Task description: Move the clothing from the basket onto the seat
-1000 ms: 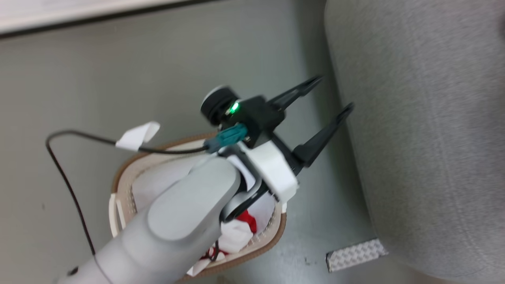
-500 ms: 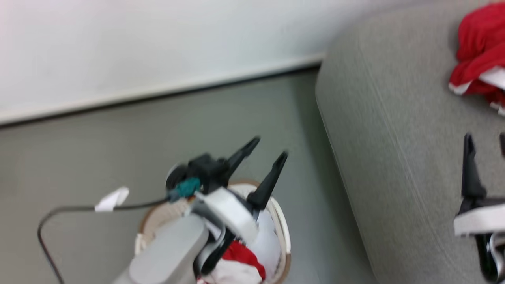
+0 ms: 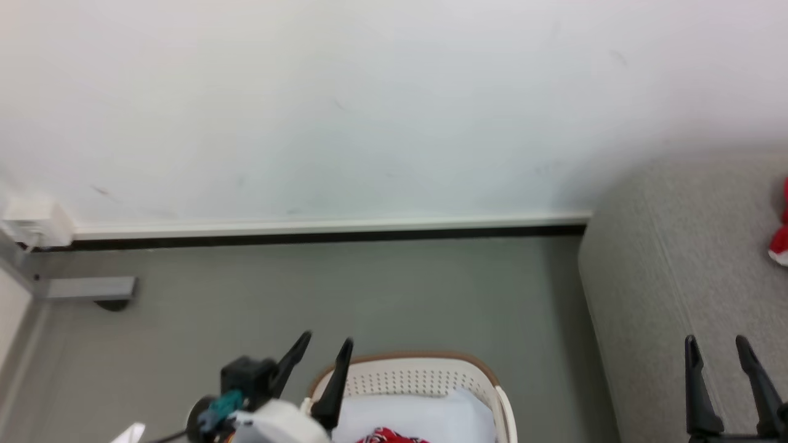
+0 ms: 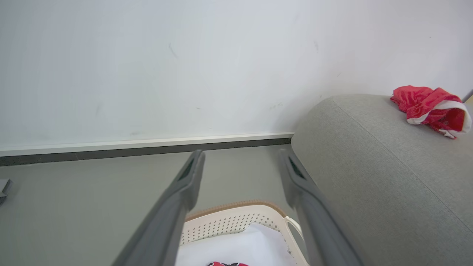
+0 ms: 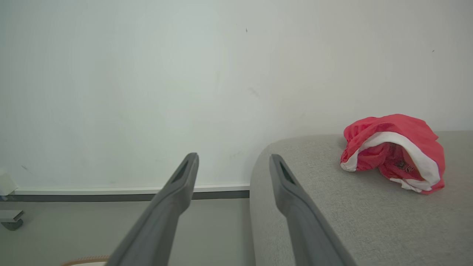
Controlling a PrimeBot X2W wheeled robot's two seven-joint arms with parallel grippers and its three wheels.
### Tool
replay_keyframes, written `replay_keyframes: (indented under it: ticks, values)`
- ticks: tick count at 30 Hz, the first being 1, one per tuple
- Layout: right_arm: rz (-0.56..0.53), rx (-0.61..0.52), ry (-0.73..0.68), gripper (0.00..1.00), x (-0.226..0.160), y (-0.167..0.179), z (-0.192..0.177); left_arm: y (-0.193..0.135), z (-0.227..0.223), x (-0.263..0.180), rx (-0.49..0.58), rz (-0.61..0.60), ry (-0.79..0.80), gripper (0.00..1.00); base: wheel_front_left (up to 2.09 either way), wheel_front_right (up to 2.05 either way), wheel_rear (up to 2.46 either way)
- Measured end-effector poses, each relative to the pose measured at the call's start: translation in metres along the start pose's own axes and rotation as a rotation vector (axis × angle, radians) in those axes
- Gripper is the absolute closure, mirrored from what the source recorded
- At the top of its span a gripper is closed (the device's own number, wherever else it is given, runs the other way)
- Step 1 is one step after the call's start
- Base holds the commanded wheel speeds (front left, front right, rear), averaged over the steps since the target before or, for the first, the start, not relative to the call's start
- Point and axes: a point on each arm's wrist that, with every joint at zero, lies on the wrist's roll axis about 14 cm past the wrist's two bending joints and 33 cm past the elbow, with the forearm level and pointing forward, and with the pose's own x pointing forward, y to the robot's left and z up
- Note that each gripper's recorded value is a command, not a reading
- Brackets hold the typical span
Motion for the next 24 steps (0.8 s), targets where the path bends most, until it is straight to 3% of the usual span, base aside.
replay_keyframes:
  ticks: [9,24]
  values:
    - [0.074,0.03,0.044,0.0,-0.02,0.034,-0.014,0.042,0.014,-0.058,-0.019,0.219,-0.095,0.0,0.0,0.0,0.0]
    - [0.095,0.023,0.117,0.0,-0.041,0.043,-0.037,0.06,0.005,-0.088,0.006,0.319,-0.114,0.0,0.0,0.0,0.0]
